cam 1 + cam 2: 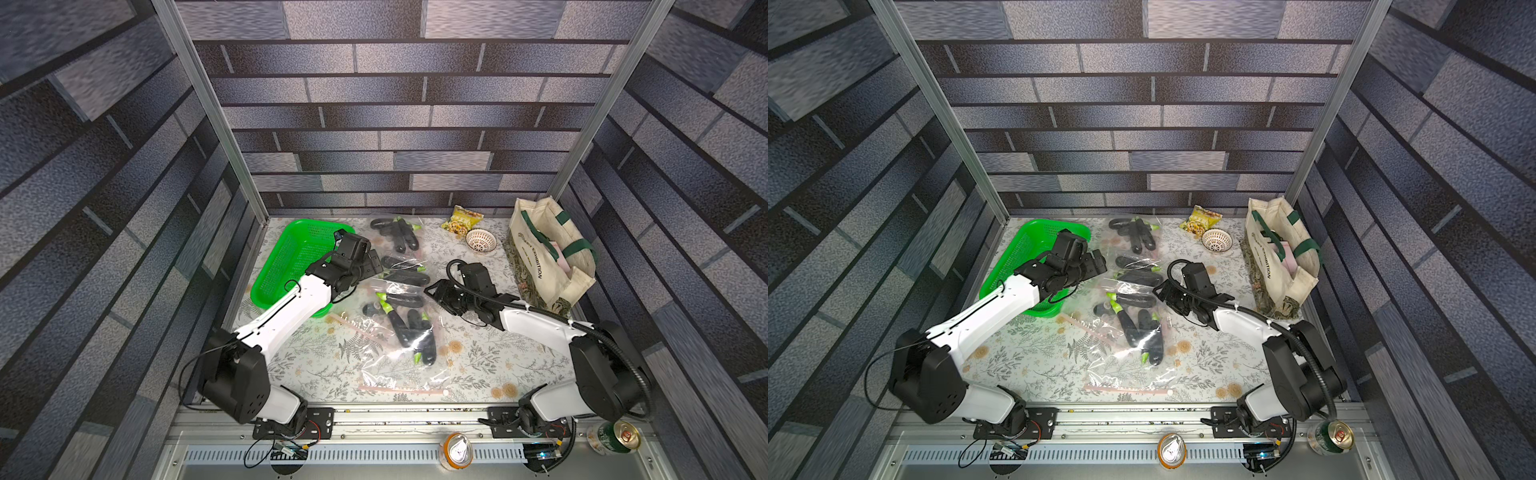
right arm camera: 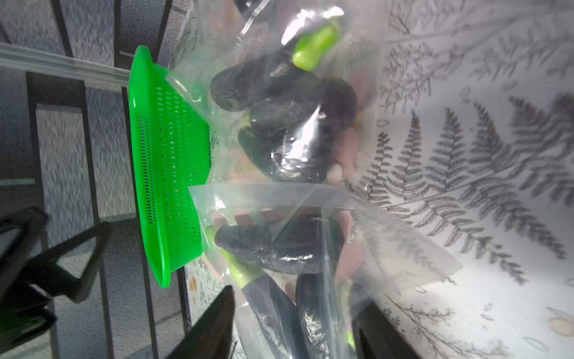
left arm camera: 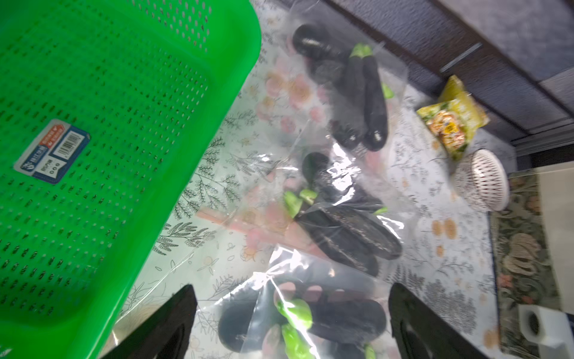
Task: Place the eggplant in a zip-top bag and seal the zipper
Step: Adjust the zipper food storage bag at the center of the board, then reset both arms
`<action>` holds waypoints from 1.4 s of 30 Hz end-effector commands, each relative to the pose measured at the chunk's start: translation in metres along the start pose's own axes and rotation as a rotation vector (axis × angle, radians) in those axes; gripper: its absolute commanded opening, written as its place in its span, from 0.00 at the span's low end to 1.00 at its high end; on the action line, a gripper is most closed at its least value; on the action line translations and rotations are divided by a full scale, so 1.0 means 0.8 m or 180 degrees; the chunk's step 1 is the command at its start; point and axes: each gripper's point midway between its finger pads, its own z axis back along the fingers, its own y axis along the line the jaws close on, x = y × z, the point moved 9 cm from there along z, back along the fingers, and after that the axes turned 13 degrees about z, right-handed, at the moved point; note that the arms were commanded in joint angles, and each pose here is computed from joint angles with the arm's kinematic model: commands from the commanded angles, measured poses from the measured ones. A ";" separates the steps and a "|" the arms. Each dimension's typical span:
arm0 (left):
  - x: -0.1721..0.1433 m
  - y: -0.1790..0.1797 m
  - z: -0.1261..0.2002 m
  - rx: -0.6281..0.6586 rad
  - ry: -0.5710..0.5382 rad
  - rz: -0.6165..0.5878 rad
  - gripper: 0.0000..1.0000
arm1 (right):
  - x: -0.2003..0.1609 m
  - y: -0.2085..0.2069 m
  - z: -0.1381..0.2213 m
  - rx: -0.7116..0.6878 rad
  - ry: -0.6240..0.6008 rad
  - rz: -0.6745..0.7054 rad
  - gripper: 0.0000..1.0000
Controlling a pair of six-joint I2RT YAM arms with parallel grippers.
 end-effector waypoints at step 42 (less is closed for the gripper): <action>0.041 0.102 0.031 0.0123 -0.0707 -0.0539 1.00 | 0.066 -0.115 0.166 -0.0978 -0.1190 0.1047 1.00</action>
